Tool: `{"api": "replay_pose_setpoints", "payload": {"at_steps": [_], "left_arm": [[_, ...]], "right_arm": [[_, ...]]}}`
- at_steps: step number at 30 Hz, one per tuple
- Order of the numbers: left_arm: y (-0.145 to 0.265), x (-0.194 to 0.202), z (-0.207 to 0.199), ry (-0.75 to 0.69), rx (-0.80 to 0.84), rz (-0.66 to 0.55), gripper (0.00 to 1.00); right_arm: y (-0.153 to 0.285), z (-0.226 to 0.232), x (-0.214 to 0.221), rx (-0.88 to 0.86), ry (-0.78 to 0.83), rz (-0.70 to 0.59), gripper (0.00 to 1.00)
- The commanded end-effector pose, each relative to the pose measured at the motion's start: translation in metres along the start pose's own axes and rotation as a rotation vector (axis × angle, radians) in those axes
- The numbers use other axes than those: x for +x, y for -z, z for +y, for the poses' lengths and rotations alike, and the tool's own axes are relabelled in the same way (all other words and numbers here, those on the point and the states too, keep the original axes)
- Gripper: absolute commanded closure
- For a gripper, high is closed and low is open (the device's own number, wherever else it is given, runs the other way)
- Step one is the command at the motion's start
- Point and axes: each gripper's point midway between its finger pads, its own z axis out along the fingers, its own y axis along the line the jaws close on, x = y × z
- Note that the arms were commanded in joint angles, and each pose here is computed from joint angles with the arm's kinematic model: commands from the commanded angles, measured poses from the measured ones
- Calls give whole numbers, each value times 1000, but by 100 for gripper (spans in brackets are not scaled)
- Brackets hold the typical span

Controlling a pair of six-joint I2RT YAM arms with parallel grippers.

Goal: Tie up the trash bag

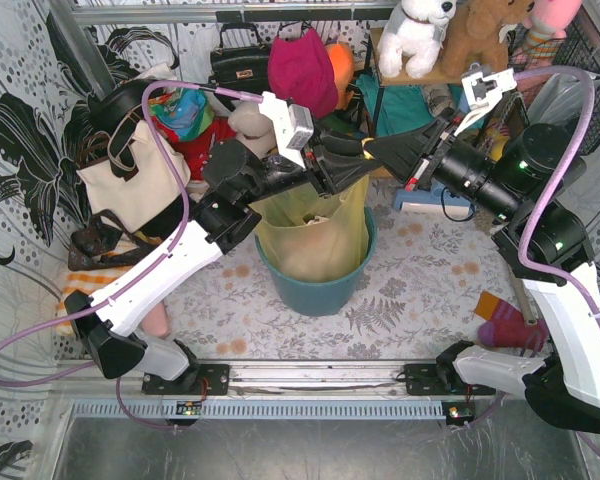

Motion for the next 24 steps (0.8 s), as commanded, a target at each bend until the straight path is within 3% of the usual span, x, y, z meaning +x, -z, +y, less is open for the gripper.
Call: {"api": "replay_pose_setpoints", "payload": {"at_steps": [1,10,18,24], "left_arm": [[0,-31,6,-50,-34,-71,59],[0,-33,2,-36,-21,-76,63],[3,-29,-4,-21,-1,-53,41],[3,-29,-6,-20,14,-34,36]], "right_arm": [[4,9,-7,-39,25,-31,100],[3,3,-2,-19,32,-21,100],[5,0,-7,6,45,-42,100],[5,-1,-11,13,49,-57,100]]}}
